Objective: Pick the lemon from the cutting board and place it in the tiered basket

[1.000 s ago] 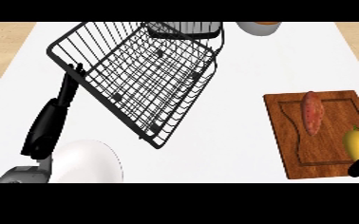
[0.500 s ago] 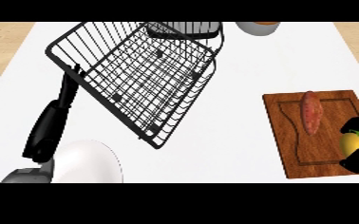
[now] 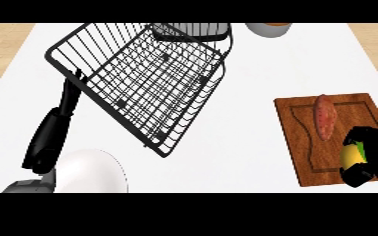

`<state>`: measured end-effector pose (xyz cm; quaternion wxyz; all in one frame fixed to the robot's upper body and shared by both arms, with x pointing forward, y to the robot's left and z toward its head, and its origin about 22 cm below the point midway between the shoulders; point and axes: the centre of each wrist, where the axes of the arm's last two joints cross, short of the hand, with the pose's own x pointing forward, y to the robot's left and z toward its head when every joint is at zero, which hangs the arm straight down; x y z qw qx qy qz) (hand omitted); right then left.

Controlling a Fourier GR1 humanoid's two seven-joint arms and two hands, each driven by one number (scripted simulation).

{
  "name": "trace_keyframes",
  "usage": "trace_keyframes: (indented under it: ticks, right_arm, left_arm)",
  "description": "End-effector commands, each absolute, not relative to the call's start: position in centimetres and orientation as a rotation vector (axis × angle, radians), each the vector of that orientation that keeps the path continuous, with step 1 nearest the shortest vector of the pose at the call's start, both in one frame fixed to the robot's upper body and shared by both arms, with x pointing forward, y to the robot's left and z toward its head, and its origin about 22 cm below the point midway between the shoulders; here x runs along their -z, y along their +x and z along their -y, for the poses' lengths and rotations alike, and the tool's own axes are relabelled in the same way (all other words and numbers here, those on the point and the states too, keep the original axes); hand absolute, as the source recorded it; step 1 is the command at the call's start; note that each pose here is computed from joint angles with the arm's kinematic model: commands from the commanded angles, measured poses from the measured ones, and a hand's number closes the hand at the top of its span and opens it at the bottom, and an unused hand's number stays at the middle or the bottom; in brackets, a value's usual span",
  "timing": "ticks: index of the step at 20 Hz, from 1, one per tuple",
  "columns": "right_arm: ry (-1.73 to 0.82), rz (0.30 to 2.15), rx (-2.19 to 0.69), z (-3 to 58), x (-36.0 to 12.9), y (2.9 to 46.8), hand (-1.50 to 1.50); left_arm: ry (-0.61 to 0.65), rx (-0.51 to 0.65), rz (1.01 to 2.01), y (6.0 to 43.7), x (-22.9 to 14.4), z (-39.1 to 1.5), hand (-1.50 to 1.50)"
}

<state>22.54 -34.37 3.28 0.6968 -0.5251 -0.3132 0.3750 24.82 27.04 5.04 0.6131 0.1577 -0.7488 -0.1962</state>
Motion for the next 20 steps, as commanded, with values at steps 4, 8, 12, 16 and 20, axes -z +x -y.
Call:
trace_keyframes:
  ticks: [4,8,12,16,20]
  right_arm:
    - [-1.222,0.722,-0.712,25.1,-5.1,15.7,1.50]
    - [-1.290,0.806,-0.649,22.7,-9.5,13.9,1.50]
    - [-1.265,0.929,-0.551,21.5,-13.7,11.8,1.50]
    - [-1.139,1.149,-0.390,21.0,-17.3,10.2,1.50]
    - [-1.203,1.253,-0.531,19.8,-19.2,10.8,1.50]
  left_arm:
    - [0.340,0.469,1.734,25.2,-4.3,-28.5,0.00]
    - [0.312,0.455,1.739,24.6,-4.3,-27.2,0.00]
    - [0.327,0.487,1.737,25.1,-6.3,-26.3,0.00]
    - [0.318,0.473,1.740,24.4,-4.1,-25.9,0.00]
    - [0.318,0.488,1.751,24.9,-5.5,-27.2,0.00]
